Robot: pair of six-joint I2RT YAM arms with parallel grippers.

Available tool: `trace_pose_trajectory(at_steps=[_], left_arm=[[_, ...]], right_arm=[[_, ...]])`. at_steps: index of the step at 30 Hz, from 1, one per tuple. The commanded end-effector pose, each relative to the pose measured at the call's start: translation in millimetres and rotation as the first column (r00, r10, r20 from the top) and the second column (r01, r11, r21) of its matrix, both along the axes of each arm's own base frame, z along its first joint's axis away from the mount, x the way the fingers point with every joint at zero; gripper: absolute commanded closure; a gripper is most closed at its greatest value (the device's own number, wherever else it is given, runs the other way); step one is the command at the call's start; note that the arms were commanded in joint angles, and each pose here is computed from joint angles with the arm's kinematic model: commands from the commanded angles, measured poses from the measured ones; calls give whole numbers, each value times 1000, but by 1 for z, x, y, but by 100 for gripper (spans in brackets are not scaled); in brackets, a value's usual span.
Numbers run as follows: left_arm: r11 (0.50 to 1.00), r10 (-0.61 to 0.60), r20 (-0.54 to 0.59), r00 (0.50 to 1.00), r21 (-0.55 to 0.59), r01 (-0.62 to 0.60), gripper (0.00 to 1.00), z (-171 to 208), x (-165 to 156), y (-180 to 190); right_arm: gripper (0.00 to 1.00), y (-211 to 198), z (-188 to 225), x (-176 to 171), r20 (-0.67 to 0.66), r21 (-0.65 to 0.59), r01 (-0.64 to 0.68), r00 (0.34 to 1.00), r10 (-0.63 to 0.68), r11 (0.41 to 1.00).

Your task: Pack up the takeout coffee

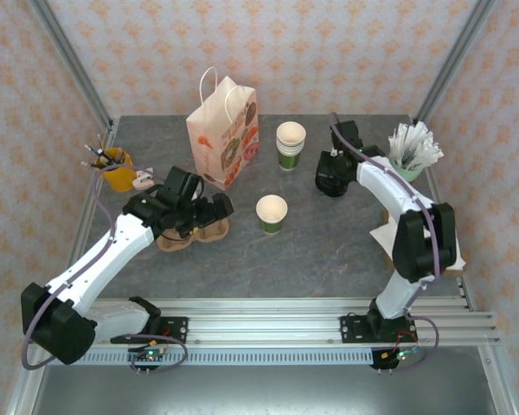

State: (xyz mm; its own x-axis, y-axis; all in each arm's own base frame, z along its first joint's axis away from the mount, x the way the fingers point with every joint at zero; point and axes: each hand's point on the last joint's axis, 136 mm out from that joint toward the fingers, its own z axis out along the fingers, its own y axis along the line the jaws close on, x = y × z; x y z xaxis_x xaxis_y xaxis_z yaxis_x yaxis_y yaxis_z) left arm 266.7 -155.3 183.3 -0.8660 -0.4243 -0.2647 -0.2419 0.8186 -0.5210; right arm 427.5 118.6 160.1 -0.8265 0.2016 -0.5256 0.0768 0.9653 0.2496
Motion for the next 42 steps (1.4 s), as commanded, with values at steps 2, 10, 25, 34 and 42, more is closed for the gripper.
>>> trace_pose_trajectory(at_steps=[2, 10, 25, 34, 42], left_arm=[[968, -143, 251, 957, -164, 188, 0, 73, 14, -38], [824, -173, 372, 912, -452, 341, 0, 153, 16, -84], [574, -227, 500, 836, -625, 529, 9, 246, -2, -112], [610, -224, 464, 857, -619, 494, 12, 230, 24, -106], [529, -230, 482, 846, -667, 524, 18, 237, 34, -107]], right_arm=[[100, 27, 65, -26, 100, 244, -17, 995, -7, 970], [99, 69, 166, -85, 218, 625, -97, 974, -54, 775], [99, 113, 251, -116, 252, 928, -258, 966, 57, 270], [100, 117, 275, -116, 290, 947, -297, 955, 66, 125], [100, 122, 311, -121, 324, 945, -325, 943, 72, 10]])
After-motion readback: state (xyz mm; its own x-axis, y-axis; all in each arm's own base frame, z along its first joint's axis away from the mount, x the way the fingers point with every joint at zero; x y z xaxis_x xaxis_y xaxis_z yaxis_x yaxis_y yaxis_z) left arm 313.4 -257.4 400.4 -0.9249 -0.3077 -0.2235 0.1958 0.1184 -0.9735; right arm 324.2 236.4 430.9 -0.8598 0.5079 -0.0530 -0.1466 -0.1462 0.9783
